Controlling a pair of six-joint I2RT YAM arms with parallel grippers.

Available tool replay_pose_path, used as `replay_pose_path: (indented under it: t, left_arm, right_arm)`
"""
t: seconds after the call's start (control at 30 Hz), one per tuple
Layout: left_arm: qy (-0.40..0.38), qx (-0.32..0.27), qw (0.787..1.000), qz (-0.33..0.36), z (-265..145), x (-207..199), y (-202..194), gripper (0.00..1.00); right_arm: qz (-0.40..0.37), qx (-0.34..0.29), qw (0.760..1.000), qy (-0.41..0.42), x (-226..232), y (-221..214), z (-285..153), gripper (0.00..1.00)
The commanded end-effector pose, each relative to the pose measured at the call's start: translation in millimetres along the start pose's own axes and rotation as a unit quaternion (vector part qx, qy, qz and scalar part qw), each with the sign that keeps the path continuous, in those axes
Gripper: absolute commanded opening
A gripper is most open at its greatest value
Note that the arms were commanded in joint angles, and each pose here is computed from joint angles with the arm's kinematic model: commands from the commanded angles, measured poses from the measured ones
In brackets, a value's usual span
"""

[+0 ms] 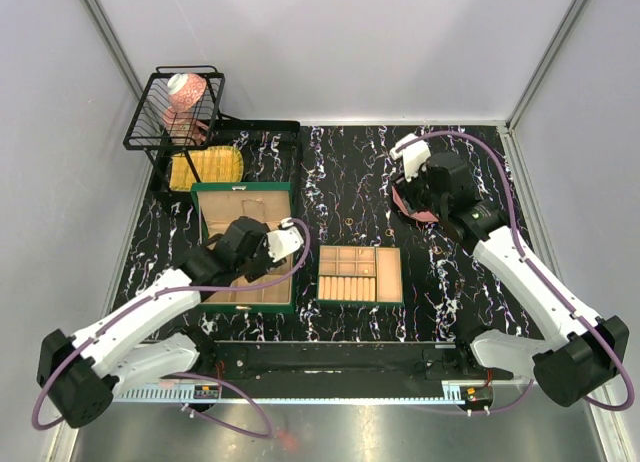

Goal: Organize the mixed jewelry

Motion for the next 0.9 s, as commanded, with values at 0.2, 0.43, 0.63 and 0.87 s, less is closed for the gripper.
replay_pose_path:
  t: [0.2, 0.43, 0.63, 0.87]
  left_arm:
    - [-0.155, -0.131, 0.979, -0.025, -53.9, -2.3, 45.6, 0.56]
    - [-0.183, -0.156, 0.970, -0.024, -57.0, 2.9, 65.6, 0.60]
    - [-0.208, -0.175, 0.962, -0.016, -49.0, 3.3, 79.0, 0.64]
    - [-0.227, -0.161, 0.961, 0.000, -31.9, 2.9, 85.6, 0.68]
  right_arm:
    - [-0.010, 0.057, 0.998, -0.013, -3.0, -35.0, -4.7, 0.60]
    - [-0.010, 0.137, 0.990, -0.025, -16.8, -77.5, 5.3, 0.61]
    - [-0.008, 0.186, 0.982, -0.017, -38.4, -109.7, 14.4, 0.61]
    - [-0.016, 0.231, 0.973, 0.012, -46.8, -136.5, 34.9, 0.59]
Point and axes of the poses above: each gripper's point midway between its finger pads, its own z axis out along the fingers, its own x axis along the line the jaws close on, y = z × x, the point moved 9 cm from there along -z, back along the fingers, and after that the axes turned 5 degrees about z, right-handed, at the moved point
